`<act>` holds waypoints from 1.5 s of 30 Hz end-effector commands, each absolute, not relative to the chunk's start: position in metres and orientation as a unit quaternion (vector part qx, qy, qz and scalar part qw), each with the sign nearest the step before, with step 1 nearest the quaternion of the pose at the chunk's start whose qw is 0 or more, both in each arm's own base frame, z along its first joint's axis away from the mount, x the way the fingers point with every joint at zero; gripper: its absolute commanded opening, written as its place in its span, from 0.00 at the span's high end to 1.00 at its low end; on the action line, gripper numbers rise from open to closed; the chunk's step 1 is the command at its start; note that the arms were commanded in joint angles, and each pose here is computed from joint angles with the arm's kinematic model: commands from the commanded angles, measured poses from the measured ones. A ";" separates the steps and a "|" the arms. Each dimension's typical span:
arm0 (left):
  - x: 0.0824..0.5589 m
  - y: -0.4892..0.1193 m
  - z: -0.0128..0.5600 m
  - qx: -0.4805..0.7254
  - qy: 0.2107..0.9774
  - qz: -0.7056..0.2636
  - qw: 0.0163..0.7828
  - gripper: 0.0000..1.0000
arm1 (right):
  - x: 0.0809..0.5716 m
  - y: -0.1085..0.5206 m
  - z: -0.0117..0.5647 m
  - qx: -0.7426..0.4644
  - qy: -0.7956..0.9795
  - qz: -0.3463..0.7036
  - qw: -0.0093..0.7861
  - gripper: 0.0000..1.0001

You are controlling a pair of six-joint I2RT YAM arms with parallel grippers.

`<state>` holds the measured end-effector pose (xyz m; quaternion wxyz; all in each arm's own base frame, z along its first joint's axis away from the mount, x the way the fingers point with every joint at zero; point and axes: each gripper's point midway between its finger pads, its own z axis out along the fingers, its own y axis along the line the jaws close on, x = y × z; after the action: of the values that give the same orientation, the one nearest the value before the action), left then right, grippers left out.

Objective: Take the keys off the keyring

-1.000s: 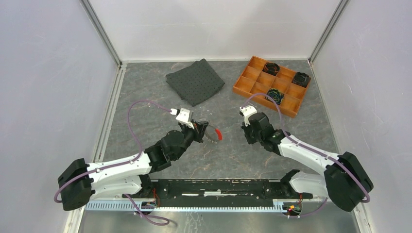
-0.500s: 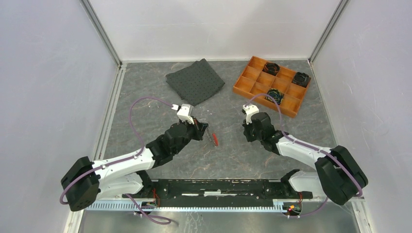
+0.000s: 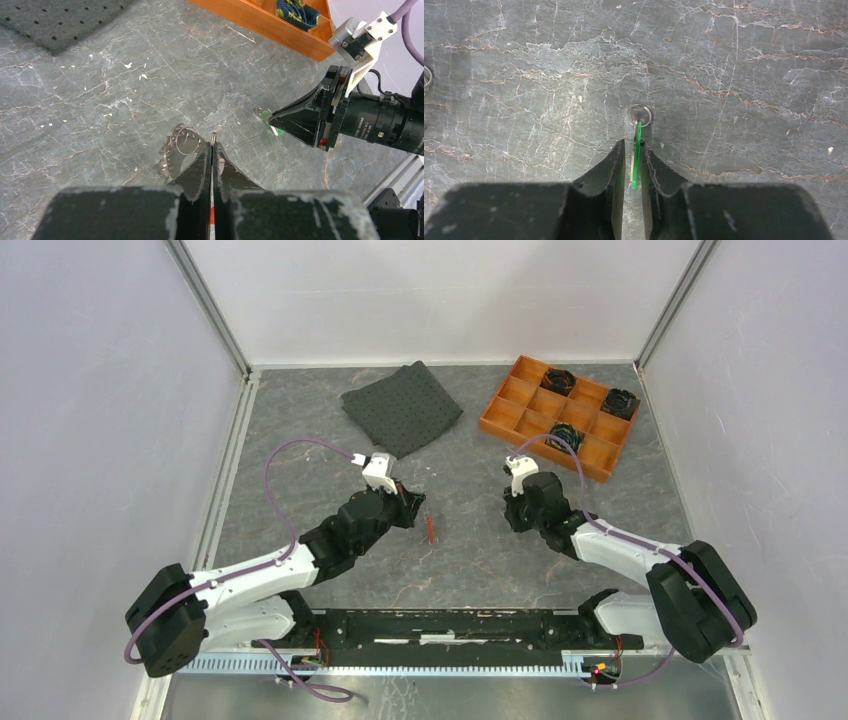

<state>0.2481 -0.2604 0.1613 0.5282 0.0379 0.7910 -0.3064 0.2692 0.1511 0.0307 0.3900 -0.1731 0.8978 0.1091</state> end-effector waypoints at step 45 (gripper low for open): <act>0.296 -0.191 0.079 -0.081 0.851 -0.175 0.488 0.86 | 0.273 0.163 0.174 -0.175 0.815 0.177 0.524 0.02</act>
<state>0.2746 -0.1880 0.0630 0.4632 -0.0477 0.8693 -0.1657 0.2650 0.1495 0.1389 0.4929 -0.1680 0.8411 0.1461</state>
